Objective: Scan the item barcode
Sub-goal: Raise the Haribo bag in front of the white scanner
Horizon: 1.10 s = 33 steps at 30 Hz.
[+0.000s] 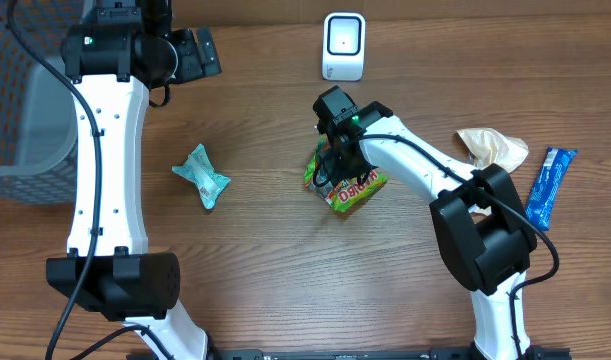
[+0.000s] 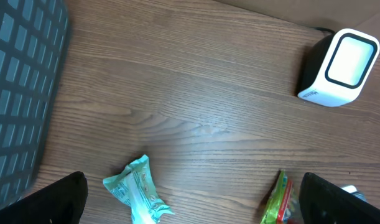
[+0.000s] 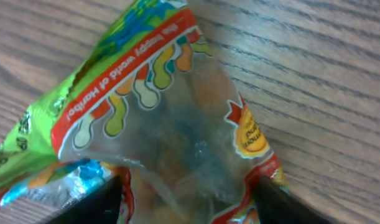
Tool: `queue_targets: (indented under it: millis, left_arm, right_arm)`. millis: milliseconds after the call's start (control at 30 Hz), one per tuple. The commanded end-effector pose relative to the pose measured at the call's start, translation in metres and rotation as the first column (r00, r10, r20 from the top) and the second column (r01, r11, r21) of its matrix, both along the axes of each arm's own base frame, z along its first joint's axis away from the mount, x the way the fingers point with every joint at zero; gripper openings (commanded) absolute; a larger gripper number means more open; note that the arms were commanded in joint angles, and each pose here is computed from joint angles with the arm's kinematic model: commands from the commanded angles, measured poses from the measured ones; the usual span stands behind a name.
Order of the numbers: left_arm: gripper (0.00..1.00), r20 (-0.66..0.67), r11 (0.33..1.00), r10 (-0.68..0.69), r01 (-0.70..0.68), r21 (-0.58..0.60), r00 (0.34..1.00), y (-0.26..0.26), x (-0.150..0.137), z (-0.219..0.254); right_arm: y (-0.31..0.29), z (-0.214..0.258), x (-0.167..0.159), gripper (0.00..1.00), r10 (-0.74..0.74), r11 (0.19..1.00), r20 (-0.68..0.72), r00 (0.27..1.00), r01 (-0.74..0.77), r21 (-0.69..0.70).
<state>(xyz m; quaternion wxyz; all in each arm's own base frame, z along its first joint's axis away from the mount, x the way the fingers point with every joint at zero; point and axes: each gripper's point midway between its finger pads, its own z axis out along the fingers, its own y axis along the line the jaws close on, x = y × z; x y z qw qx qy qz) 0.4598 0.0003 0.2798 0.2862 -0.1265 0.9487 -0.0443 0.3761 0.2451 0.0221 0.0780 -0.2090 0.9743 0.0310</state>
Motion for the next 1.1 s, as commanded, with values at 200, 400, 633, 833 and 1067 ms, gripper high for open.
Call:
queue_targets:
  millis: [200,400,633,833,1067]
  left_arm:
    - [1.00,0.012,1.000,0.001,-0.001,-0.014,1.000,-0.004,0.004,0.003]
    - [1.00,0.012,1.000,0.001,-0.001,-0.014,1.000,-0.004,0.004,0.003]
    - [1.00,0.012,1.000,0.001,-0.001,-0.014,1.000,-0.004,0.004,0.003]
    - [1.00,0.012,1.000,0.001,-0.001,-0.014,1.000,-0.004,0.004,0.003]
    - [1.00,0.012,1.000,0.001,-0.001,-0.014,1.000,-0.004,0.004,0.003]
  right_arm:
    - [-0.002,-0.010,-0.001,0.04,0.009,1.000,-0.016,1.000,-0.009,0.001]
    - [0.007,0.020,0.020,0.04,0.001,0.999,0.057,0.998,-0.004,0.042]
    - [-0.005,0.124,0.101,0.04,-0.074,0.997,0.401,0.913,0.065,0.035]
    - [-0.023,0.156,0.152,0.04,-0.162,0.987,0.560,0.813,0.125,0.104]
    - [-0.018,0.177,0.189,0.03,-0.228,0.957,0.618,0.753,0.056,0.285]
